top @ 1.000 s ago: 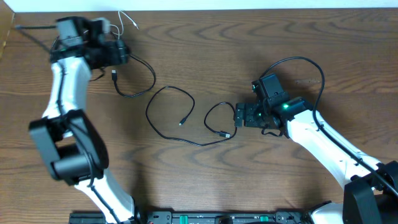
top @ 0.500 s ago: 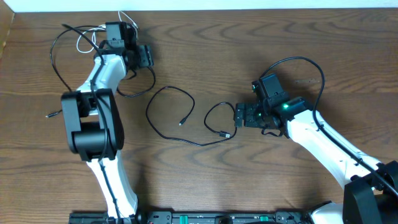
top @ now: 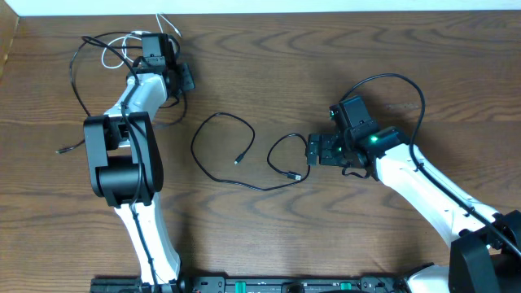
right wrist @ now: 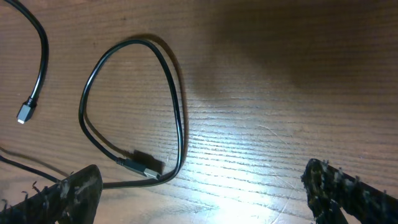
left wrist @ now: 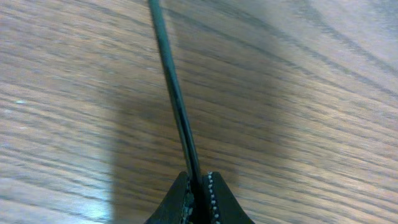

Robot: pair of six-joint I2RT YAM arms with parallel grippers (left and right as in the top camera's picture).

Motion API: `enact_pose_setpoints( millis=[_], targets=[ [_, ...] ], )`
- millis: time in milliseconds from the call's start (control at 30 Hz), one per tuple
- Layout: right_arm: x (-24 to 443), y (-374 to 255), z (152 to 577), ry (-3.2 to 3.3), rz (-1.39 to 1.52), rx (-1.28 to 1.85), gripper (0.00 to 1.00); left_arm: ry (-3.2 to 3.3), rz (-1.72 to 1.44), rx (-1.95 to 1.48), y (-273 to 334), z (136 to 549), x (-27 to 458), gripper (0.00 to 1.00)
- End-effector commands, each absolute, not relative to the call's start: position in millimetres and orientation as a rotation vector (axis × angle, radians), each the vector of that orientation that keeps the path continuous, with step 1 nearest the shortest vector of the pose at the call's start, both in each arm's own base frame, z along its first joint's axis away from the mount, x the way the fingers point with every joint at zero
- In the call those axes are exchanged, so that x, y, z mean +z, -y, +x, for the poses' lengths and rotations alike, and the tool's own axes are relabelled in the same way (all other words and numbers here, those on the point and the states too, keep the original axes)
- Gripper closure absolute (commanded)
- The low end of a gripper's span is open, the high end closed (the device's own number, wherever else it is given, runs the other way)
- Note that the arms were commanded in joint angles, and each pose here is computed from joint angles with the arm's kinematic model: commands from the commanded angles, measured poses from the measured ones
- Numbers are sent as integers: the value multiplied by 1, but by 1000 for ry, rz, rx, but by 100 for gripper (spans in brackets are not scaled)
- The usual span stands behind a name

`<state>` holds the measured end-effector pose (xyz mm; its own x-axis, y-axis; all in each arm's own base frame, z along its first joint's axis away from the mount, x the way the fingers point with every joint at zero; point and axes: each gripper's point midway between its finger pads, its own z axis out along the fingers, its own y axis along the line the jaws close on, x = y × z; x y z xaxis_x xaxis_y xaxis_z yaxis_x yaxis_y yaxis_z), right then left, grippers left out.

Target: Untangle cables

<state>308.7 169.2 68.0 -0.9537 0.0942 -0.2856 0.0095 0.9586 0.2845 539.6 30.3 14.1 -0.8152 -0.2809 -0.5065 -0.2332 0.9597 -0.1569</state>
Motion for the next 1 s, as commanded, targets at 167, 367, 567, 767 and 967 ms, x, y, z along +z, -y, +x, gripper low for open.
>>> enact_pose_setpoints(
  millis=[167, 367, 567, 767, 967],
  targets=[
    [66, -169, 308, -2818, 97, 404, 1, -2359, -405, 57, -61, 548, 108, 92],
    [66, -169, 309, -2818, 98, 403, 1, -2191, -433, 100, -78, 542, 188, 92],
    [66, -169, 308, -2818, 98, 404, 1, -2108, -561, 253, -134, 521, 219, 92],
    [66, -169, 309, -2818, 98, 403, 1, -2154, -720, 462, -203, 483, 203, 93],
    [66, -169, 309, -2818, 98, 403, 1, -2220, -692, 661, -269, 446, 201, 92]
  ],
)
